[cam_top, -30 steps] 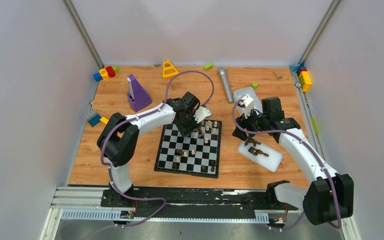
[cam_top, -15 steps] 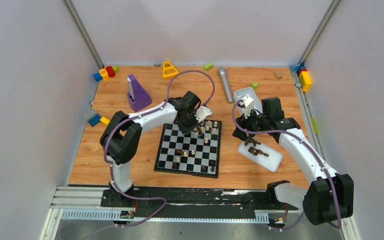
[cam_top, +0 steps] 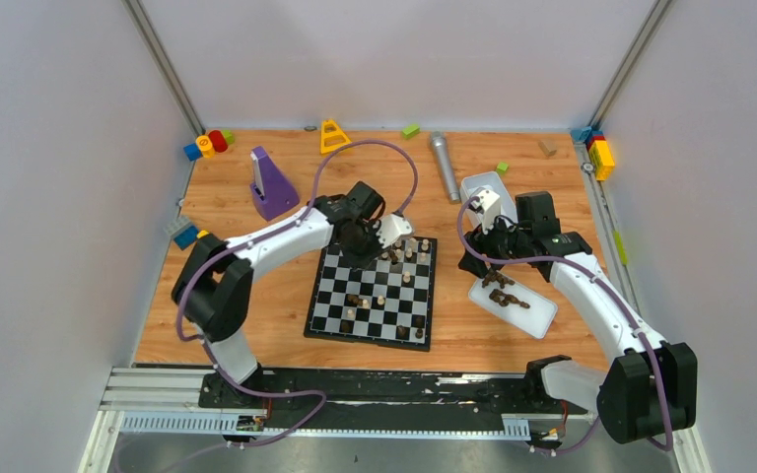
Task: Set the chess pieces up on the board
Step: Pick up the chess piece from the chessboard, then place the chess piece on the chessboard, then pick up the chess piece from the chessboard.
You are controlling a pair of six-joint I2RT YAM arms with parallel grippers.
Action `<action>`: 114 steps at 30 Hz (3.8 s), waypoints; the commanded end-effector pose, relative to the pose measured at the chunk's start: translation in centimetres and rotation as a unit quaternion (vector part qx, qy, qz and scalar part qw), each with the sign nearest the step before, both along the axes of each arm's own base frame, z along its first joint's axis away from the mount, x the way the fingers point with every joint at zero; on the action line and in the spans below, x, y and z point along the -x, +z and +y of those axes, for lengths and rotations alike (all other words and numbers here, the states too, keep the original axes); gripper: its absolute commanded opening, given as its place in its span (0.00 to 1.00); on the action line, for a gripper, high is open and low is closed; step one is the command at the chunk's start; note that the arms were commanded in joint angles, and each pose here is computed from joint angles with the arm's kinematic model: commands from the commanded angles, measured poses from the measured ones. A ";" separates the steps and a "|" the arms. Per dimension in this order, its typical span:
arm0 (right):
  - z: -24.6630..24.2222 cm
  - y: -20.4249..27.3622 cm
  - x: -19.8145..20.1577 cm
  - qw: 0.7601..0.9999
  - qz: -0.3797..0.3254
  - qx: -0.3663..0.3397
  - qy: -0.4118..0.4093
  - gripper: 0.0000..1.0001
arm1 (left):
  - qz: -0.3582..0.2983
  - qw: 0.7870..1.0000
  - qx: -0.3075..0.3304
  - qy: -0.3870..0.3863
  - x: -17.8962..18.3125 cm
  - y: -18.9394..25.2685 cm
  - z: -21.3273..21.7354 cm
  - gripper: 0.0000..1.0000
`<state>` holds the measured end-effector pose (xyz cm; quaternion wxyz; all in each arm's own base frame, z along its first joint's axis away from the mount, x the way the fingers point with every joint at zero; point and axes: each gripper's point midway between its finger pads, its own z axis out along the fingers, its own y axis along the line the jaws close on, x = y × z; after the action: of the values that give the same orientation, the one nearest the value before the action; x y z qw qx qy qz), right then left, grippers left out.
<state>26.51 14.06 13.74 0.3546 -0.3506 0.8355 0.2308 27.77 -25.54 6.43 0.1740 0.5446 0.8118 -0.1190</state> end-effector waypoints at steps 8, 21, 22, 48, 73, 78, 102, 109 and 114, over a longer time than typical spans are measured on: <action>0.0 0.2 -0.5 1.000 -0.012 0.001 0.005 0.60 | -0.017 0.978 0.059 -0.198 11.0 4.7 -1.2 0.03; -0.2 -0.2 -0.6 1.000 -0.006 0.006 0.001 0.59 | -0.016 0.970 0.053 -0.237 12.2 2.6 -3.4 0.06; -0.2 -0.3 -0.6 1.000 -0.005 0.007 0.000 0.60 | -0.013 0.969 0.051 -0.239 12.2 2.4 -3.7 0.06; -0.4 -0.3 -0.6 1.000 -0.007 0.011 -0.003 0.59 | 0.023 0.957 0.076 -0.278 13.0 1.4 -10.0 0.08; -0.4 -0.2 -0.6 1.000 -0.009 0.011 -0.003 0.59 | 0.019 0.960 0.049 -0.275 12.4 -1.0 -10.3 0.18; -0.4 -0.2 -0.6 1.000 -0.009 0.011 -0.003 0.60 | 0.010 0.963 0.044 -0.266 12.0 -1.0 -10.2 0.31; -0.4 -0.5 -0.6 1.000 -0.004 0.012 -0.002 0.60 | -0.079 0.984 0.065 -0.146 6.9 5.2 -1.2 0.56; -0.3 -0.5 -0.6 1.000 -0.004 0.011 0.000 0.59 | -0.066 0.991 0.076 -0.084 5.3 3.9 3.2 0.56; -0.4 -0.5 -0.5 1.000 -0.004 0.011 -0.001 0.60 | -0.062 0.992 0.072 -0.080 4.6 2.4 3.8 0.55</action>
<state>26.73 13.74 12.86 0.3429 -0.3478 0.8438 0.2223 22.41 -20.99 8.45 0.2276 0.5924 0.7597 -0.1422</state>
